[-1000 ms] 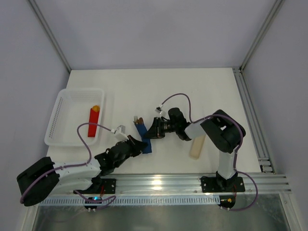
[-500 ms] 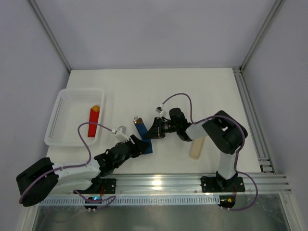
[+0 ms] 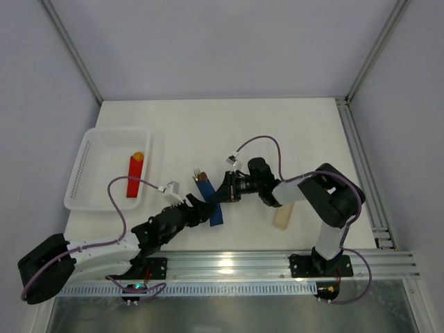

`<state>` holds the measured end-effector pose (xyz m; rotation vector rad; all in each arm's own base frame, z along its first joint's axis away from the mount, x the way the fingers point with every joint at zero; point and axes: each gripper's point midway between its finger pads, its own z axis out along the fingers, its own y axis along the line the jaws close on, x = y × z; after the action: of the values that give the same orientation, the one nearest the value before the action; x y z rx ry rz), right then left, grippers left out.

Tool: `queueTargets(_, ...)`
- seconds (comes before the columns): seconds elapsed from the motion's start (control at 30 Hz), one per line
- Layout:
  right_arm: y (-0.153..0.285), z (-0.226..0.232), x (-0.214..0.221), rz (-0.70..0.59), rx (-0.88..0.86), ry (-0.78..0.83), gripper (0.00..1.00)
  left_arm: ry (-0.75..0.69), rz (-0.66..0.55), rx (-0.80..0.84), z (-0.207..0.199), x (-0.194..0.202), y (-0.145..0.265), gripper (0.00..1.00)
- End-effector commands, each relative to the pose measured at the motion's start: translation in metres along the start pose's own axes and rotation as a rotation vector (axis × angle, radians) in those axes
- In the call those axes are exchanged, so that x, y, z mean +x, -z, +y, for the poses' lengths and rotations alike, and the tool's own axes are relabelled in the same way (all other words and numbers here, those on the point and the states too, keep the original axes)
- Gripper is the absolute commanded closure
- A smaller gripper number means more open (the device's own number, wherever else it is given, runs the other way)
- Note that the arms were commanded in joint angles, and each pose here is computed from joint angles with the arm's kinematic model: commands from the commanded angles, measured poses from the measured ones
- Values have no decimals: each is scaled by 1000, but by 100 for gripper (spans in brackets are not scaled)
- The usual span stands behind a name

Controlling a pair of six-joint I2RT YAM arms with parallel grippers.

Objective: Place the utensils on the paper napkin and roll it up
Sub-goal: Roll the napkin.

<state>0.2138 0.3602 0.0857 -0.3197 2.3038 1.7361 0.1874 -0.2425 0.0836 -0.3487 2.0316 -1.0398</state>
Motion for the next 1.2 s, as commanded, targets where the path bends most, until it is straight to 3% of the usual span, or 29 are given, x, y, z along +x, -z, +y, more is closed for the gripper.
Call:
queueTargets(0.0,7,31,-6,-23,-96,107,96,-42,-47,16,-1,-9,3,34)
queueTargets(0.17,11,38,-2,-14,-121,125,96,-13,-52,33,-4,-11,7,26)
queueTargets(0.5,15,52,8,12,-162,151,96,3,-64,27,-6,-14,4,20)
queueTargets(0.73,14,48,19,39,-160,152,96,-16,-100,50,-23,-28,3,18)
queueTargets(1.17,13,54,14,27,-151,157,96,11,-77,80,-15,-18,8,21)
